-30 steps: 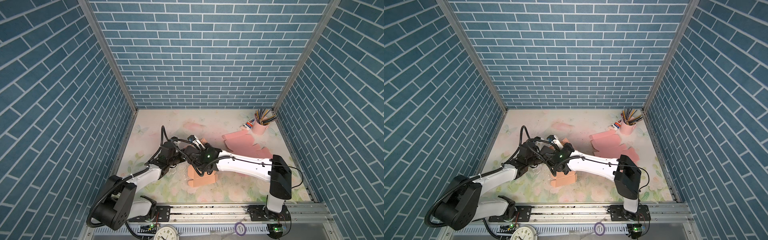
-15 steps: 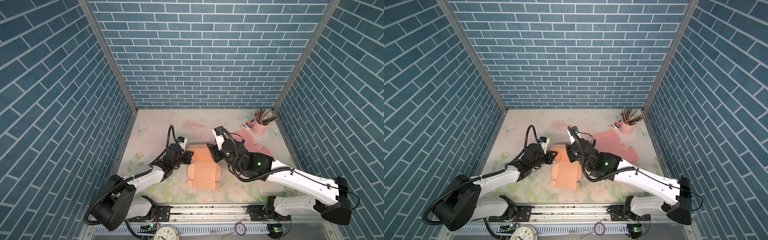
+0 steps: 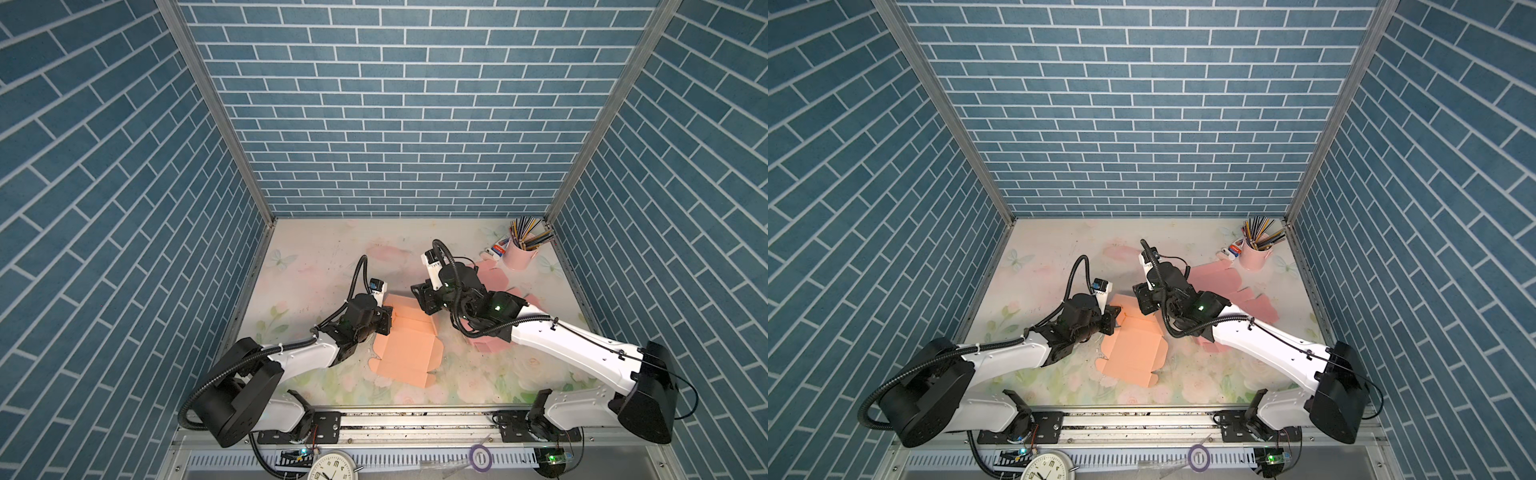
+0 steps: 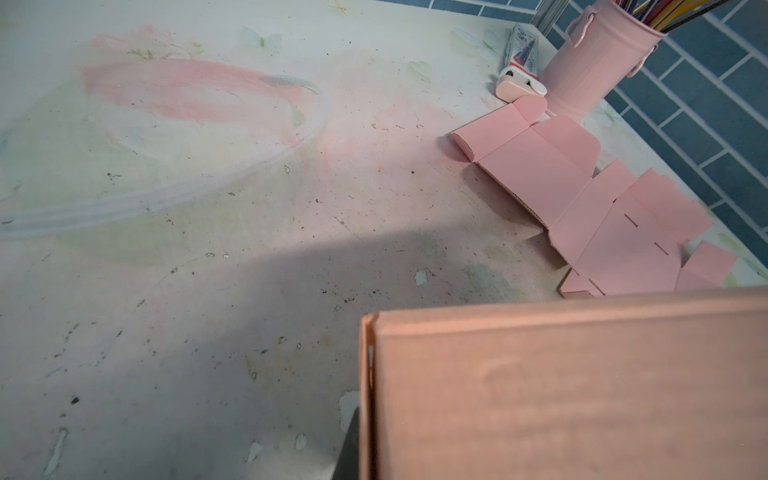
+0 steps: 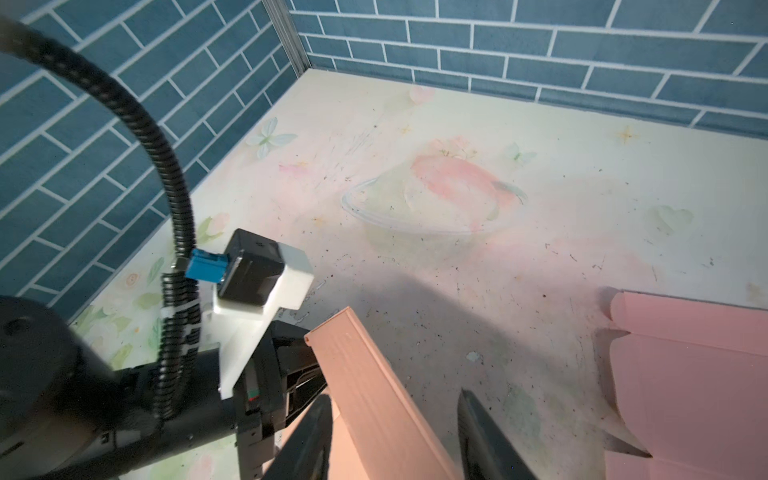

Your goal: Fold the paper box

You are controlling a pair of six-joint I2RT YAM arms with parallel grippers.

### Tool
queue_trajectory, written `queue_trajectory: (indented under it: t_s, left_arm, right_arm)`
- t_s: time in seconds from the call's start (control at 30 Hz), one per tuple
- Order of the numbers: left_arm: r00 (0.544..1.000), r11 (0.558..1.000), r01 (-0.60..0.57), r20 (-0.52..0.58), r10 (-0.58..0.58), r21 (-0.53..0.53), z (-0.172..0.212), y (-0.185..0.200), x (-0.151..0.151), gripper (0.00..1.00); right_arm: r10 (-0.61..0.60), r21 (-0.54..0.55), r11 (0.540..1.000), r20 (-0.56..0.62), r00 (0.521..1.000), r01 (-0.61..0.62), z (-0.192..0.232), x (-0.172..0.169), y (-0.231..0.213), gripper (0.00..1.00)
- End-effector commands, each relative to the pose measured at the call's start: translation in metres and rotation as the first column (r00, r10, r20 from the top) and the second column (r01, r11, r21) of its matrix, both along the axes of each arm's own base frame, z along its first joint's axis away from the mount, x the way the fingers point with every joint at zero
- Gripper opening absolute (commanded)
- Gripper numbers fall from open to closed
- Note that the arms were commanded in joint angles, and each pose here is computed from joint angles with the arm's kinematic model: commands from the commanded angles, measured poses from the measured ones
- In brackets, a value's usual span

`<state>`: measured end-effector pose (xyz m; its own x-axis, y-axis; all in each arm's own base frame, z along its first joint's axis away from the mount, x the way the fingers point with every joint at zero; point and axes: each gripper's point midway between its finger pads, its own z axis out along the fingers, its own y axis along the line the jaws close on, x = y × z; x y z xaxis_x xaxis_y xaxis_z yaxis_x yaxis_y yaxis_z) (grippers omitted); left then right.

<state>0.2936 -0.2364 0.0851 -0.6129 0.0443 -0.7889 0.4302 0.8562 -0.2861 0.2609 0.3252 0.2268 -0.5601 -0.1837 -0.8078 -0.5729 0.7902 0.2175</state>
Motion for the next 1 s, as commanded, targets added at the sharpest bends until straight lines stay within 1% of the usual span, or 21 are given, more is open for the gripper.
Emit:
queue_trajectory:
  t_s: [0.0, 0.1, 0.27, 0.43, 0.53, 0.77, 0.87, 0.97]
  left_arm:
    - [0.997, 0.999, -0.032, 0.070, 0.029, 0.040, 0.008, -0.003, 0.014, 0.06]
    - [0.996, 0.995, -0.063, 0.060, 0.058, 0.073, -0.001, -0.001, 0.018, 0.07]
    - [0.996, 0.994, -0.067, 0.068, 0.061, 0.087, -0.005, -0.005, 0.018, 0.07]
    - [0.995, 0.993, -0.078, 0.065, 0.073, 0.083, -0.010, -0.001, 0.015, 0.14]
    - [0.995, 0.993, -0.086, 0.065, 0.081, 0.078, -0.011, 0.001, 0.013, 0.15]
    - [0.995, 0.994, -0.082, 0.060, 0.078, 0.073, -0.014, 0.006, 0.006, 0.18]
    - [0.995, 0.994, -0.083, 0.051, 0.080, 0.066, -0.017, 0.008, 0.002, 0.20]
    - [0.996, 0.995, -0.078, 0.040, 0.076, 0.056, -0.022, 0.011, -0.004, 0.23]
  right_arm:
    - [0.031, 0.041, 0.999, -0.049, 0.998, -0.029, -0.011, -0.001, 0.009, 0.50]
    - [0.037, 0.008, 0.999, -0.087, 0.995, -0.036, -0.026, -0.002, 0.011, 0.48]
    - [0.041, -0.027, 0.999, -0.135, 0.990, -0.045, -0.042, -0.007, 0.008, 0.47]
    - [0.051, -0.051, 0.997, -0.154, 0.987, -0.059, -0.050, -0.013, 0.004, 0.47]
    - [0.049, -0.078, 0.995, -0.168, 0.985, -0.062, -0.057, -0.014, 0.001, 0.47]
    - [0.091, -0.094, 0.990, -0.183, 0.979, -0.109, -0.062, -0.017, 0.007, 0.48]
    - [0.109, -0.100, 0.987, -0.183, 0.977, -0.129, -0.061, -0.018, 0.010, 0.50]
    - [0.127, -0.135, 0.979, -0.168, 0.978, -0.150, -0.058, -0.021, 0.013, 0.53]
